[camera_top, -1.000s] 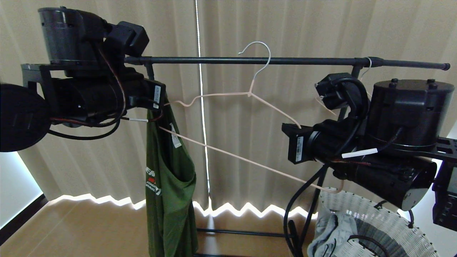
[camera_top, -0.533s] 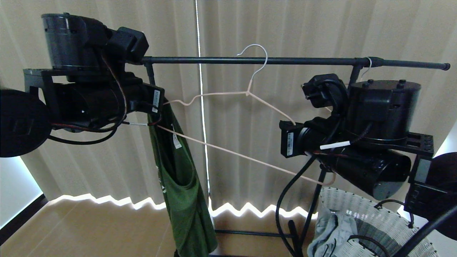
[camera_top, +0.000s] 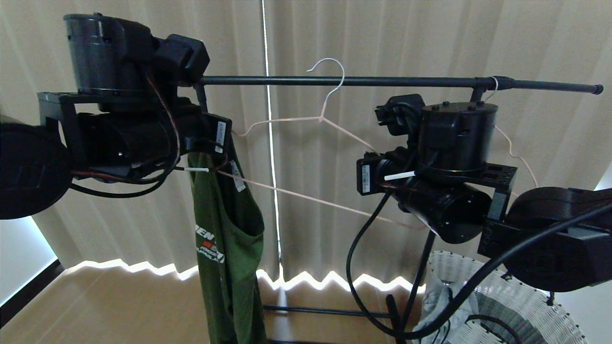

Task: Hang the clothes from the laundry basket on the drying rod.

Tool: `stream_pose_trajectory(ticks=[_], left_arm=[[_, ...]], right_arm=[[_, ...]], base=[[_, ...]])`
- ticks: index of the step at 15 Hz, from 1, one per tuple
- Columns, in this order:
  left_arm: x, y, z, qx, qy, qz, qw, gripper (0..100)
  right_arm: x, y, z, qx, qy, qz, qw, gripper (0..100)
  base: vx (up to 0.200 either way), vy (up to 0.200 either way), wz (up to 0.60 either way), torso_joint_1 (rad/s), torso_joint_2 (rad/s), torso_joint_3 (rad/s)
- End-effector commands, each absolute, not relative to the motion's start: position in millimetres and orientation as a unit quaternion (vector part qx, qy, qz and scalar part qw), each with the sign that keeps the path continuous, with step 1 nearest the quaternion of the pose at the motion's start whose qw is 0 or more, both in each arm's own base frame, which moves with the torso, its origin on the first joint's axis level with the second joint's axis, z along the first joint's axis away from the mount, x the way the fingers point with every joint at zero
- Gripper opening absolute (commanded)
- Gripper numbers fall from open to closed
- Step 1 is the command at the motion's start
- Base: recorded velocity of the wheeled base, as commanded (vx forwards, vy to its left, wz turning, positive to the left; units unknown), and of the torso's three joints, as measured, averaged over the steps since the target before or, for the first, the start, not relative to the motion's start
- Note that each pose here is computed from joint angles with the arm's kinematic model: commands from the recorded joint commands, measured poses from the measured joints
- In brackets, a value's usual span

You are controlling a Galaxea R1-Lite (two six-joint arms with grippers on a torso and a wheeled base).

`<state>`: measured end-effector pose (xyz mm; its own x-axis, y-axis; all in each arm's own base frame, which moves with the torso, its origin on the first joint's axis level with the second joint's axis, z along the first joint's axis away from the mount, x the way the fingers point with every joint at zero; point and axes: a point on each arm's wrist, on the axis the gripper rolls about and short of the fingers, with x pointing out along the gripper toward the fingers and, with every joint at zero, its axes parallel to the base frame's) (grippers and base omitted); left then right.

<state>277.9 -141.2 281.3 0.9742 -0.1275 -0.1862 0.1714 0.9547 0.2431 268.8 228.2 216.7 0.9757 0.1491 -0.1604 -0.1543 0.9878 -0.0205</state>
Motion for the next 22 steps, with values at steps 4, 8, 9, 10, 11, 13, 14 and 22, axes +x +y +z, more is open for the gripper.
stream_pose_trajectory(ticks=[4,8,9,10,11,13,14,22], left_arm=[[272.0,-154.8,282.3,0.111,0.08,-0.095,0.986,0],[263.9,-169.8,290.2,0.069,0.07,-0.121,0.988,0],[261.3,-173.2,293.1,0.065,0.065,-0.129,0.987,0],[259.3,-175.4,295.3,0.057,0.062,-0.133,0.987,0],[257.3,-177.5,296.5,0.047,0.062,-0.137,0.987,0],[251.5,-178.6,299.5,0.041,0.058,-0.145,0.987,0],[248.5,-178.1,301.7,0.037,0.056,-0.148,0.987,0],[234.4,-193.3,281.6,0.047,0.088,-0.211,0.972,0]], right_arm=[[250.4,262.2,204.3,-0.024,0.091,0.13,0.987,0],[254.2,283.1,186.5,-0.024,0.105,0.141,0.984,0],[256.7,286.1,185.0,-0.019,0.106,0.14,0.984,0],[258.7,288.4,184.2,-0.017,0.106,0.139,0.984,0],[264.3,290.4,185.4,-0.013,0.102,0.135,0.986,0],[277.8,285.5,185.3,-0.009,0.099,0.119,0.988,0],[282.6,281.7,185.9,-0.007,0.098,0.111,0.989,0],[292.3,272.4,196.9,0.007,0.084,0.097,0.992,0]], base=[[0.0,0.0,0.0,0.0,0.0,0.0],[0.0,0.0,0.0,0.0,0.0,0.0],[0.0,0.0,0.0,0.0,0.0,0.0],[0.0,0.0,0.0,0.0,0.0,0.0],[0.0,0.0,0.0,0.0,0.0,0.0],[0.0,0.0,0.0,0.0,0.0,0.0],[0.0,0.0,0.0,0.0,0.0,0.0],[0.0,0.0,0.0,0.0,0.0,0.0]])
